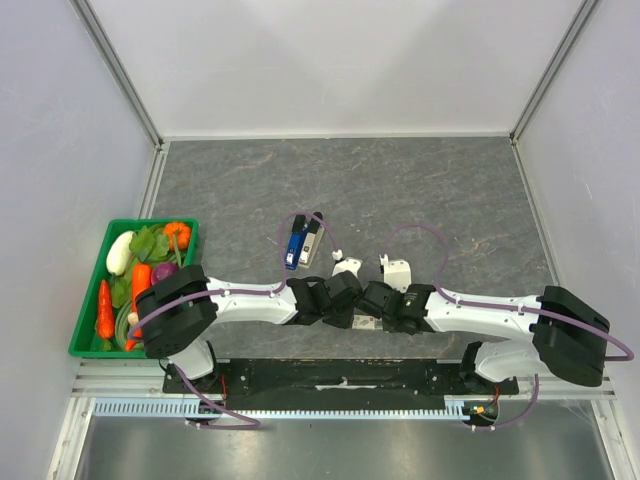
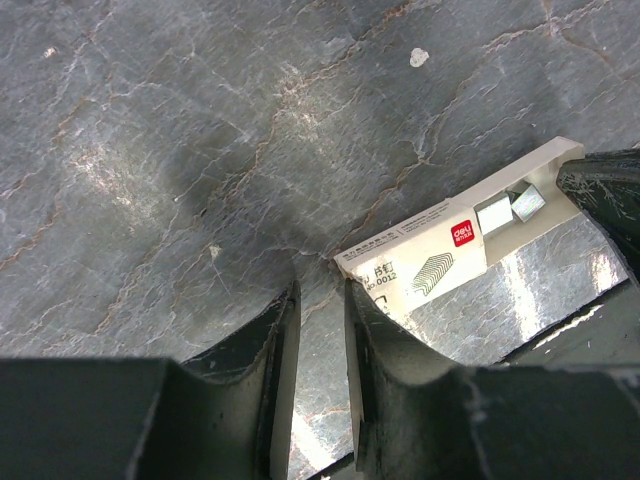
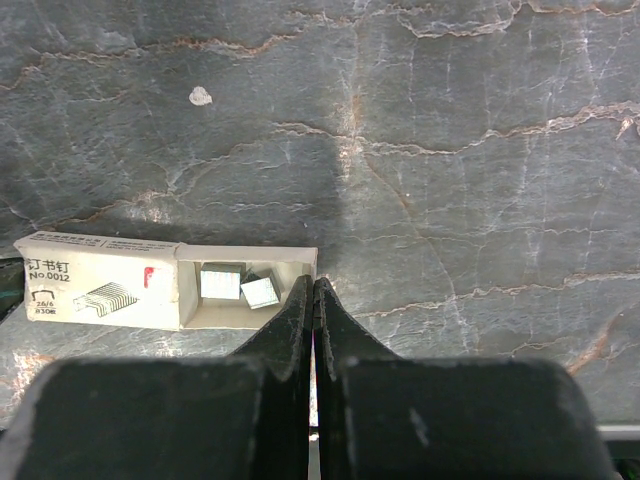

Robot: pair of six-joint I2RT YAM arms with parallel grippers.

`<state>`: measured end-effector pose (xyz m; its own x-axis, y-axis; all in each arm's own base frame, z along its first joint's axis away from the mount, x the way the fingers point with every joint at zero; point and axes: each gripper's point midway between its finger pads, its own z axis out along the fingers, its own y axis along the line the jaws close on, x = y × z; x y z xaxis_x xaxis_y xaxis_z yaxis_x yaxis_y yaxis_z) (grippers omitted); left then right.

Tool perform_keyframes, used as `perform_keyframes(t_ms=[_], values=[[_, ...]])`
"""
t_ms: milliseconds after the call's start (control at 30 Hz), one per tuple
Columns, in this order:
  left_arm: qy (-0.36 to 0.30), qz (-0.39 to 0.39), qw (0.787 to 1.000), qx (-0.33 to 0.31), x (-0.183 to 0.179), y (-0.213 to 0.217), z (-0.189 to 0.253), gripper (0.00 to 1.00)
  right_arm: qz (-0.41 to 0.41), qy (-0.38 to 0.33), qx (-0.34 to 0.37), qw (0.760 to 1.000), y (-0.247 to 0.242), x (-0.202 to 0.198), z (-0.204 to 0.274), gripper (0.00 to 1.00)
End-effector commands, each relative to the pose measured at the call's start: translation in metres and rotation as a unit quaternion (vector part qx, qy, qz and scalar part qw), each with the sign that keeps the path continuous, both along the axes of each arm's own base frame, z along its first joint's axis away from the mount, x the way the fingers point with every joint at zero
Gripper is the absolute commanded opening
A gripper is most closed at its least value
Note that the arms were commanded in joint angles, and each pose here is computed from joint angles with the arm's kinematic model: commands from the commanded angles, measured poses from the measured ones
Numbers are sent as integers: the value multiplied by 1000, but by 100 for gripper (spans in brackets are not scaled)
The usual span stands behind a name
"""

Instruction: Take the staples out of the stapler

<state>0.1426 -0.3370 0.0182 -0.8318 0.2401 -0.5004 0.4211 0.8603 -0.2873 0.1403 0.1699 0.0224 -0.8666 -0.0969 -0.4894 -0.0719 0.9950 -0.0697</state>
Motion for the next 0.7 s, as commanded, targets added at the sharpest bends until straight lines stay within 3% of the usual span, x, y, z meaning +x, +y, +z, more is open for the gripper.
perform_keyframes(t_ms=[0,667], values=[[26,1,998,54,-20,20,-27,31,-17,-30,43,998,22,13,14,0],[27,0,998,54,-24,19,-28,30,-14,-22,92,995,49,8,12,0]])
